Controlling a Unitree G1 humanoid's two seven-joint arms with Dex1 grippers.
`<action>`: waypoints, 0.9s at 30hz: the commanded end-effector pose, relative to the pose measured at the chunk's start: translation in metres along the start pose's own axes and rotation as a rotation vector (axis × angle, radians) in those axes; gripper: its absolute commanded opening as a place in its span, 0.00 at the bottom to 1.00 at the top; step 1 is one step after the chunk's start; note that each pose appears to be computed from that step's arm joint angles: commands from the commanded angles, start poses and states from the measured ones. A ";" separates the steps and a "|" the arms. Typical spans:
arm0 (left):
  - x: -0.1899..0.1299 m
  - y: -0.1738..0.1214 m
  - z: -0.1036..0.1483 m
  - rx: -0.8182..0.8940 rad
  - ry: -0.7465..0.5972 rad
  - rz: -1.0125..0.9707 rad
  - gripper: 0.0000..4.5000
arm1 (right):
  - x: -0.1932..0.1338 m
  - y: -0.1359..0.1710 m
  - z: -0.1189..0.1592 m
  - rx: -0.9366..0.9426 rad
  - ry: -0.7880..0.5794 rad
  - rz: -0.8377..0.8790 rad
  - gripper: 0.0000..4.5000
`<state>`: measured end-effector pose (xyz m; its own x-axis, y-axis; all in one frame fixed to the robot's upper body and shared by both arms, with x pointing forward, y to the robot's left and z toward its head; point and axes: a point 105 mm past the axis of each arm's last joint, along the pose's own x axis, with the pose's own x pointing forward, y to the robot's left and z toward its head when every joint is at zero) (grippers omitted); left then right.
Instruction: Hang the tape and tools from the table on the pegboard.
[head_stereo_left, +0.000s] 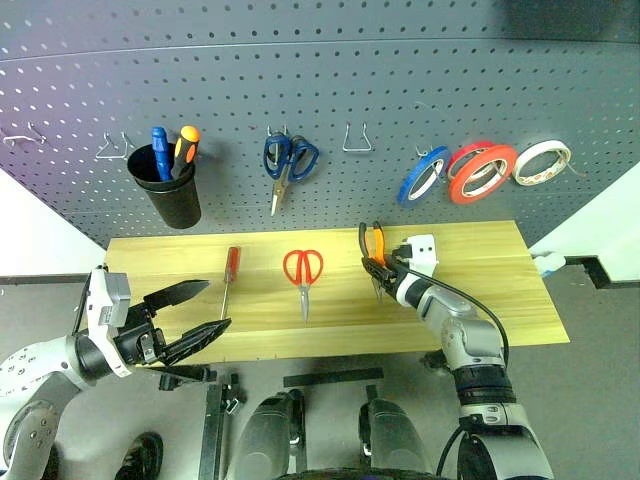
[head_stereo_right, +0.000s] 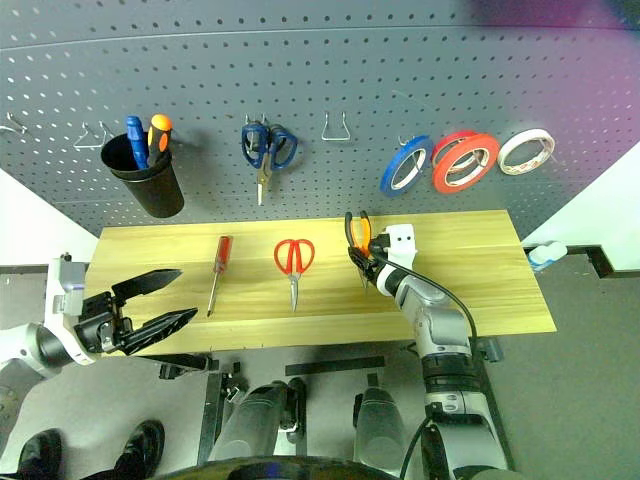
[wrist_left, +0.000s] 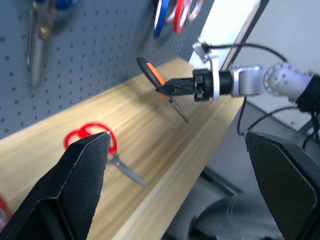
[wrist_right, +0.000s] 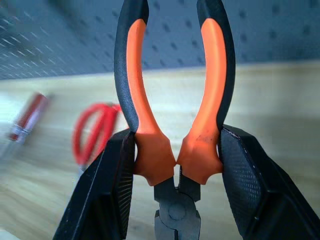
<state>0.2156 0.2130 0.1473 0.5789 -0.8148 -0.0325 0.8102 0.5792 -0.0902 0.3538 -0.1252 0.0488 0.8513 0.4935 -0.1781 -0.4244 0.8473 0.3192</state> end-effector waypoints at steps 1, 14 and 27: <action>-0.002 0.005 0.012 0.023 -0.057 0.016 1.00 | -0.009 0.012 0.030 -0.033 -0.151 0.098 0.47; 0.009 0.017 0.019 0.058 -0.138 0.036 1.00 | -0.011 0.040 0.092 -0.093 -0.389 0.253 0.47; 0.020 0.024 0.021 0.077 -0.175 0.031 1.00 | -0.002 0.069 0.142 -0.110 -0.534 0.338 0.47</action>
<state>0.2470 0.2117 0.1612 0.6080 -0.7836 0.1277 0.7930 0.6074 -0.0481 0.3694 -0.0981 0.1717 0.7336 0.6055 0.3086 -0.6755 0.6993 0.2336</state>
